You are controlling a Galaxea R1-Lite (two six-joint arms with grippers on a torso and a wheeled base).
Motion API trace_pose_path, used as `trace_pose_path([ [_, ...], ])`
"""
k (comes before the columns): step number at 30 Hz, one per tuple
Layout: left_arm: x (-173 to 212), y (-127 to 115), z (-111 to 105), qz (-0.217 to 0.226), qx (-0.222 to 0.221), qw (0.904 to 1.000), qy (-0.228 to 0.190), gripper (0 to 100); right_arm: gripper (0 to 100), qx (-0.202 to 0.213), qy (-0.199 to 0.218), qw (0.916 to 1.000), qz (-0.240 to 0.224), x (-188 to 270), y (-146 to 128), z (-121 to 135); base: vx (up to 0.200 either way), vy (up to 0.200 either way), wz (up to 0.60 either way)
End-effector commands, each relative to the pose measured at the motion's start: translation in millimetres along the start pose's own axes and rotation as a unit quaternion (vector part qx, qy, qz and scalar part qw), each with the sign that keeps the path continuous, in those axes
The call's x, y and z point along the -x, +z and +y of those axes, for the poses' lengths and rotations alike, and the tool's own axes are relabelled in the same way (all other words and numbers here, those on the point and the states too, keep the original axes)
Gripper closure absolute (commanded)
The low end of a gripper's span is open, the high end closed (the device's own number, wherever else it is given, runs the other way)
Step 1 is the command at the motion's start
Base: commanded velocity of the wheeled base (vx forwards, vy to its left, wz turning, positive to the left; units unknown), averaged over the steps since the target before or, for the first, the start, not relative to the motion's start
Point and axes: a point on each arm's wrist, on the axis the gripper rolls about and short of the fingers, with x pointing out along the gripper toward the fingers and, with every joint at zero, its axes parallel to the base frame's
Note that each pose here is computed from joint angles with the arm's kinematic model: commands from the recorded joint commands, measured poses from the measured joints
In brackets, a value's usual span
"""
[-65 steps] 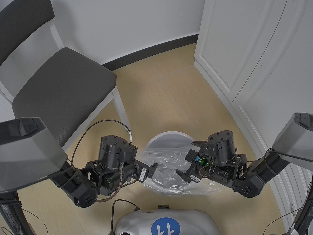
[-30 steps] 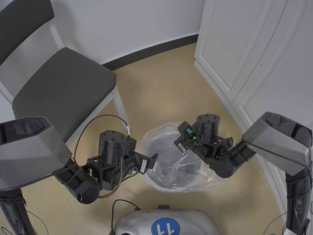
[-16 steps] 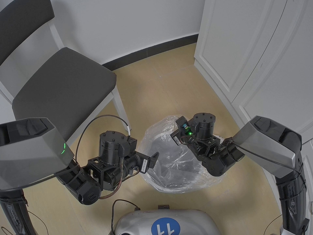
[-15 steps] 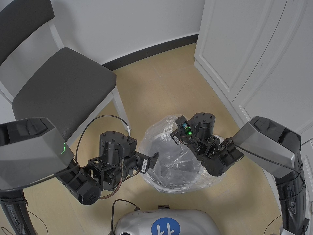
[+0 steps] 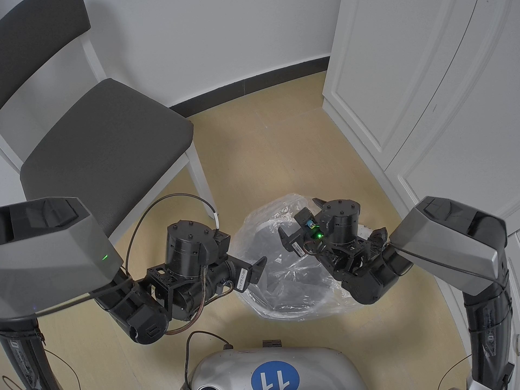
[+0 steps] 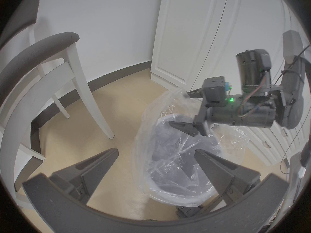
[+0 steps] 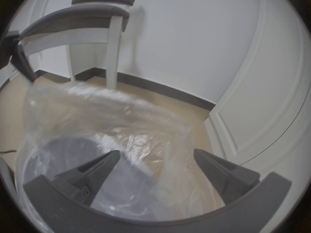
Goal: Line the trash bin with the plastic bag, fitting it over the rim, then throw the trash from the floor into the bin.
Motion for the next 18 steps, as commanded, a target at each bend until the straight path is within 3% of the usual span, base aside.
trace_pose_path([
  [1,5,-3,-13,0.005,-0.008,0.9999,-0.013,0,0,0.009,0.019,0.9998,0.0,47,25,-16,0.0,0.0,0.0],
  [9,1,-4,-19,0.004,-0.011,0.9998,0.019,0,0,-0.029,0.005,0.9987,-0.041,71,30,-13,0.0,0.0,0.0],
  [15,-2,0,-15,-0.015,-0.004,0.9995,0.026,0,0,-0.062,0.004,0.998,-0.013,87,16,-7,0.0,0.0,0.0],
  [18,-5,6,-9,-0.026,0.001,0.9983,0.051,0,0,-0.096,0.001,0.9953,-0.006,93,6,-12,0.0,0.0,0.0],
])
